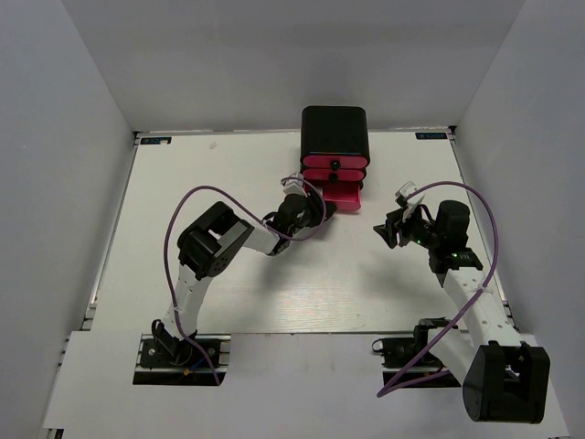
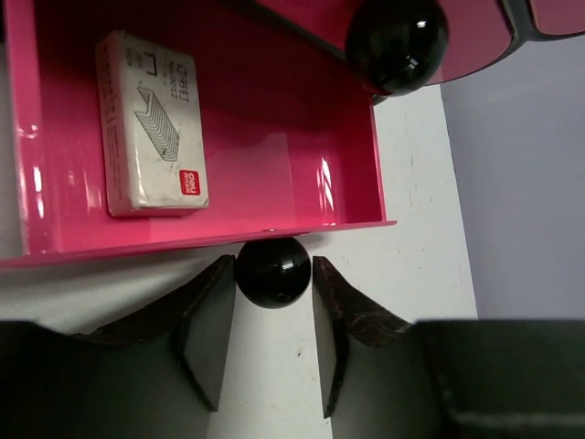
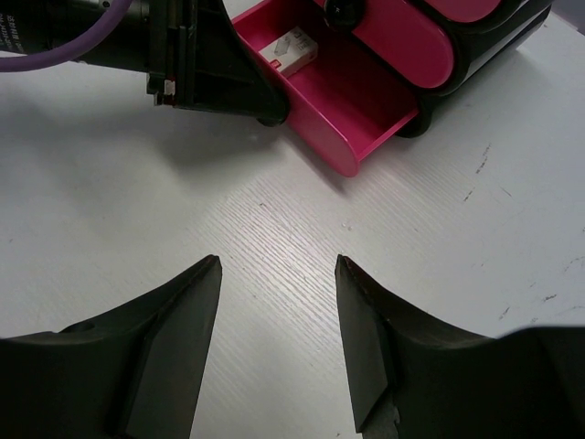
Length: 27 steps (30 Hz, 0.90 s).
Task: Sort the stationery into containers
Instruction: Close the drawer in the storage box.
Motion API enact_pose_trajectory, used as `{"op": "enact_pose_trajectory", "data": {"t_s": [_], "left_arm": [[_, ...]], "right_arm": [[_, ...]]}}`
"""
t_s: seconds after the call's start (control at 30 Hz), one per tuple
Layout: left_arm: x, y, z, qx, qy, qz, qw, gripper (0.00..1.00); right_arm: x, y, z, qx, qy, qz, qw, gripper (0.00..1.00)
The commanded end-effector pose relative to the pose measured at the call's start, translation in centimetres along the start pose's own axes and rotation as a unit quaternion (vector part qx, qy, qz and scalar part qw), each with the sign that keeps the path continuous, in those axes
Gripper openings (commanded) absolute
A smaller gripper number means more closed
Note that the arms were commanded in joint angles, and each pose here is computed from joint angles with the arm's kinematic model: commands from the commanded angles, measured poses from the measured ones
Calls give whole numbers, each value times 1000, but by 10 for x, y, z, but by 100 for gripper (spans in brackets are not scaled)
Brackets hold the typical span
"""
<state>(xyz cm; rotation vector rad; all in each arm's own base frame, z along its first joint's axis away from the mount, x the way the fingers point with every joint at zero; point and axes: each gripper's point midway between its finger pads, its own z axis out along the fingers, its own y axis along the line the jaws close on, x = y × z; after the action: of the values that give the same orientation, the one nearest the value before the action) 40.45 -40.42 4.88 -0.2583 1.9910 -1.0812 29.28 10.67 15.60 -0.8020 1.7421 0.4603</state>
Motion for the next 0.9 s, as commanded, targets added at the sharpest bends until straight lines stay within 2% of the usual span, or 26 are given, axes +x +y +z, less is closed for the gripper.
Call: {"op": "enact_pose_trajectory", "data": {"t_s": [0.0,0.07,0.27,0.87], "left_arm": [[-16,-9,7,0,-22,11,1000,48],[-16,-8,9,0,-22,11,1000,42],[-25,-20,14,13,-32,19,999,38],[-49,-31,43,3,-66,20,998,38]], "right_arm": [[-14,-5,-1,8,-18,-23,1000,59],[-15,-6,-2,10,-19,-26,999,59],[-17,-5,-3,10,-22,-27,999,59],[-19,-5,-4,11,-25,-29,999,59]]}}
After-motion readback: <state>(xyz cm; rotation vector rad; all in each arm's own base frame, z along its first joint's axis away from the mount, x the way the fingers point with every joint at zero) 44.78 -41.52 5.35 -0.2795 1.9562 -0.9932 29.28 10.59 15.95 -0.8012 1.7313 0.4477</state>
